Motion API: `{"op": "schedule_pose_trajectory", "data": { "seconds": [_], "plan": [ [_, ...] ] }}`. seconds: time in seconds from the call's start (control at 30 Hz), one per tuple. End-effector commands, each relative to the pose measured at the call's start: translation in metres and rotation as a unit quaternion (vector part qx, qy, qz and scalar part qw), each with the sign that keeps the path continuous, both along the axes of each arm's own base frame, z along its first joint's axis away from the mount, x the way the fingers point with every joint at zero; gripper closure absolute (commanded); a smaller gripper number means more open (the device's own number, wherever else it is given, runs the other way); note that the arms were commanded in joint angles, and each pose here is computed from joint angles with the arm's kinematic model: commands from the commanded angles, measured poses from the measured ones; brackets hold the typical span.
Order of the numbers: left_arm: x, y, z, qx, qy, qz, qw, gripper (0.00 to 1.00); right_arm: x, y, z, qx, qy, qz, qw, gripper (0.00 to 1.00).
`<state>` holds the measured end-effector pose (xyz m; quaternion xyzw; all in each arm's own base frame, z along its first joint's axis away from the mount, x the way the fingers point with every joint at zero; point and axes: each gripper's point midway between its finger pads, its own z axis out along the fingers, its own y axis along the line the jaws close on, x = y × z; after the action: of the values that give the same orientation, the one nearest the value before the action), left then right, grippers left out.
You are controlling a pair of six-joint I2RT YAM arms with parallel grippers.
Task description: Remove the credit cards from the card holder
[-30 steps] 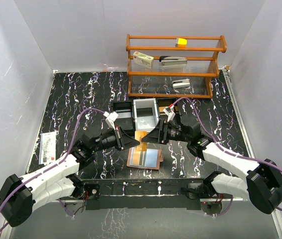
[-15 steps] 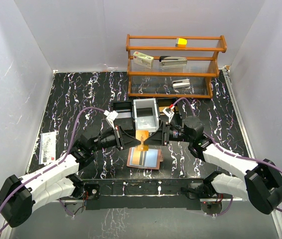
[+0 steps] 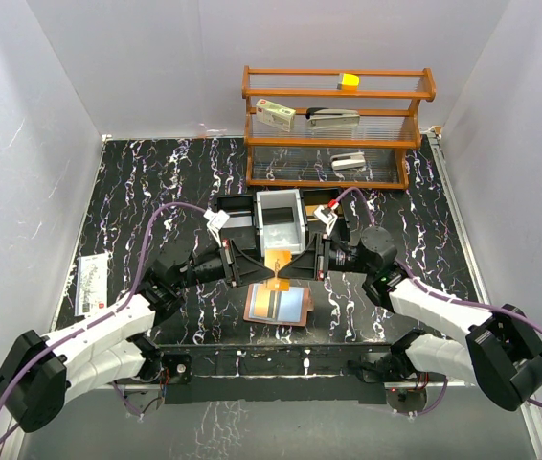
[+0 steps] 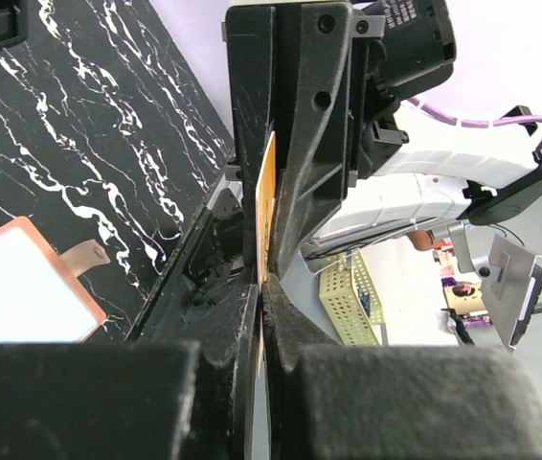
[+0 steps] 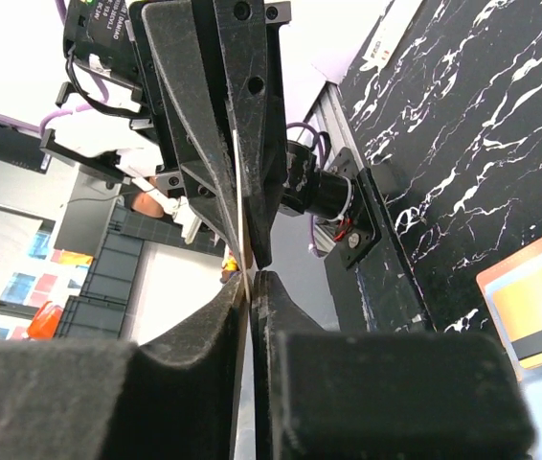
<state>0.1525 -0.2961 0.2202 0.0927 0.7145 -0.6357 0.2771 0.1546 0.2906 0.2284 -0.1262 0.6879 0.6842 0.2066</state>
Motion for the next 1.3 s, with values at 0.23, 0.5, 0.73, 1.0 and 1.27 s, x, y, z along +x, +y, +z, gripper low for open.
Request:
{"op": "schedule_pose_trajectory", "data": {
  "seconds": [0.23,0.5,0.73,1.0,1.27],
  "plan": [
    [0.012,0.005,0.004,0.027,-0.006,0.037,0.999,0.77,-0.001,-0.006,0.033,0.052,-0.054,-0.003,0.997,1.0],
    [0.037,0.055,-0.03,0.166,0.017,0.182,0.969,0.01,0.081,-0.035,0.006,-0.162,-0.155,-0.203,0.953,1.0],
    [0.042,0.091,-0.056,0.269,0.039,0.239,0.932,0.01,0.163,-0.111,0.002,-0.385,-0.33,-0.354,0.785,1.0],
    [0.047,0.108,-0.058,0.319,0.019,0.261,0.911,0.01,0.218,-0.129,-0.006,-0.536,-0.52,-0.258,0.613,1.0],
    [0.063,0.133,-0.037,0.351,-0.079,0.299,0.884,0.01,0.257,-0.12,-0.046,-0.575,-0.546,-0.184,0.581,1.0]
  ]
}}
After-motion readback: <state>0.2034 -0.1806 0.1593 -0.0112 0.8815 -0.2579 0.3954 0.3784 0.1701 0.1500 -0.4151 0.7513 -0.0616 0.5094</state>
